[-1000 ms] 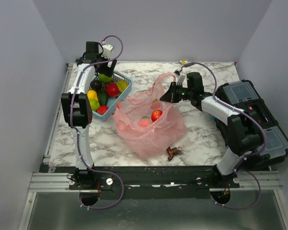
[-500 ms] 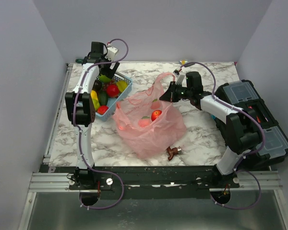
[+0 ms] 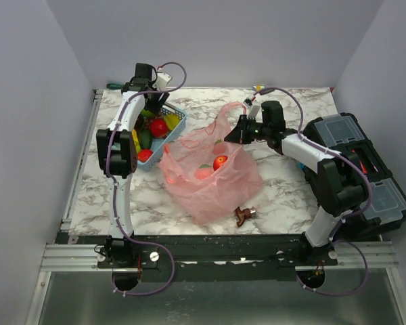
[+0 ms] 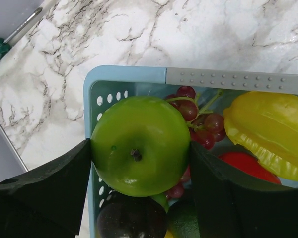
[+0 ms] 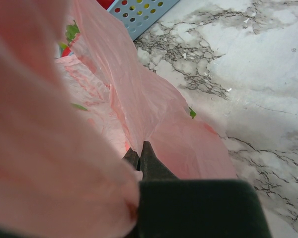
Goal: Place the fake fruits into the plastic bag and tie a complex knot
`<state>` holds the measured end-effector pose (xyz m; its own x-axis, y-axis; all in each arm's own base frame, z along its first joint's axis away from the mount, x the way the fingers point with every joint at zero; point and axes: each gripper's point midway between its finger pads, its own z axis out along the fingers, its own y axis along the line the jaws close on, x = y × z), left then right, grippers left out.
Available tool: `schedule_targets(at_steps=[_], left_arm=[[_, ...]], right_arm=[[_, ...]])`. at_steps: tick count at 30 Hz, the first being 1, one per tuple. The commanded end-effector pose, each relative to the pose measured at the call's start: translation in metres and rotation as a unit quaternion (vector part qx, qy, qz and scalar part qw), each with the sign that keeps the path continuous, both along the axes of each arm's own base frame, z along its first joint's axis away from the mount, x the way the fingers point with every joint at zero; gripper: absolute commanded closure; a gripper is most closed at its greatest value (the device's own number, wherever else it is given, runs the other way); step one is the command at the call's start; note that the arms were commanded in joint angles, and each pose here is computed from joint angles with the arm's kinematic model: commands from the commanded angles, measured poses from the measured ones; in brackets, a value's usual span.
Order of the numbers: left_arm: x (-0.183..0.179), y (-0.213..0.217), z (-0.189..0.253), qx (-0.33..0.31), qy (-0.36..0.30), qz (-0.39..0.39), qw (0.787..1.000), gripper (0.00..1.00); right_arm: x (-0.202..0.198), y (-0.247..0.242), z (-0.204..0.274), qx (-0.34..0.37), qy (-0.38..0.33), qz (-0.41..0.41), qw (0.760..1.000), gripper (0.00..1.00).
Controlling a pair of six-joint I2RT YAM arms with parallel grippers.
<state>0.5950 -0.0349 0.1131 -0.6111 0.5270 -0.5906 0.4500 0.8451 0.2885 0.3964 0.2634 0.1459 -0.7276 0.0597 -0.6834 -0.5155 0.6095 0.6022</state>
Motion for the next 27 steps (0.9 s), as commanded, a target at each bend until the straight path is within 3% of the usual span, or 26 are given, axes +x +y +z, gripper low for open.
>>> schedule_targets(at_steps=[1, 4, 10, 14, 18, 22, 27], left_arm=[[-0.001, 0.003, 0.027, 0.015, -0.030, -0.001, 0.999, 0.41], [-0.007, -0.002, 0.053, 0.001, -0.047, -0.007, 0.999, 0.53], [-0.034, -0.024, 0.124, -0.062, -0.091, -0.039, 0.993, 0.56], [-0.084, -0.065, 0.167, -0.148, -0.099, -0.119, 0.977, 0.57], [-0.152, -0.109, 0.186, -0.186, -0.093, -0.234, 0.950, 0.57], [-0.215, -0.147, 0.179, -0.205, -0.071, -0.327, 0.920, 0.57], [-0.264, -0.183, 0.133, -0.147, -0.025, -0.399, 0.905, 0.59]], right_arm=[[0.005, -0.001, 0.001, -0.004, -0.004, 0.001, 1.000, 0.99], [0.006, -0.001, 0.001, -0.004, -0.004, 0.002, 1.000, 0.99], [0.006, 0.000, 0.007, 0.000, -0.009, 0.004, 1.000, 0.99], [0.006, 0.001, 0.010, 0.003, -0.012, 0.007, 1.000, 0.99], [0.005, 0.002, 0.014, 0.007, -0.015, 0.013, 1.000, 0.99], [0.004, 0.004, 0.018, 0.011, -0.018, 0.019, 1.000, 0.99], [0.000, 0.005, 0.022, 0.014, -0.027, 0.031, 0.999, 0.99]])
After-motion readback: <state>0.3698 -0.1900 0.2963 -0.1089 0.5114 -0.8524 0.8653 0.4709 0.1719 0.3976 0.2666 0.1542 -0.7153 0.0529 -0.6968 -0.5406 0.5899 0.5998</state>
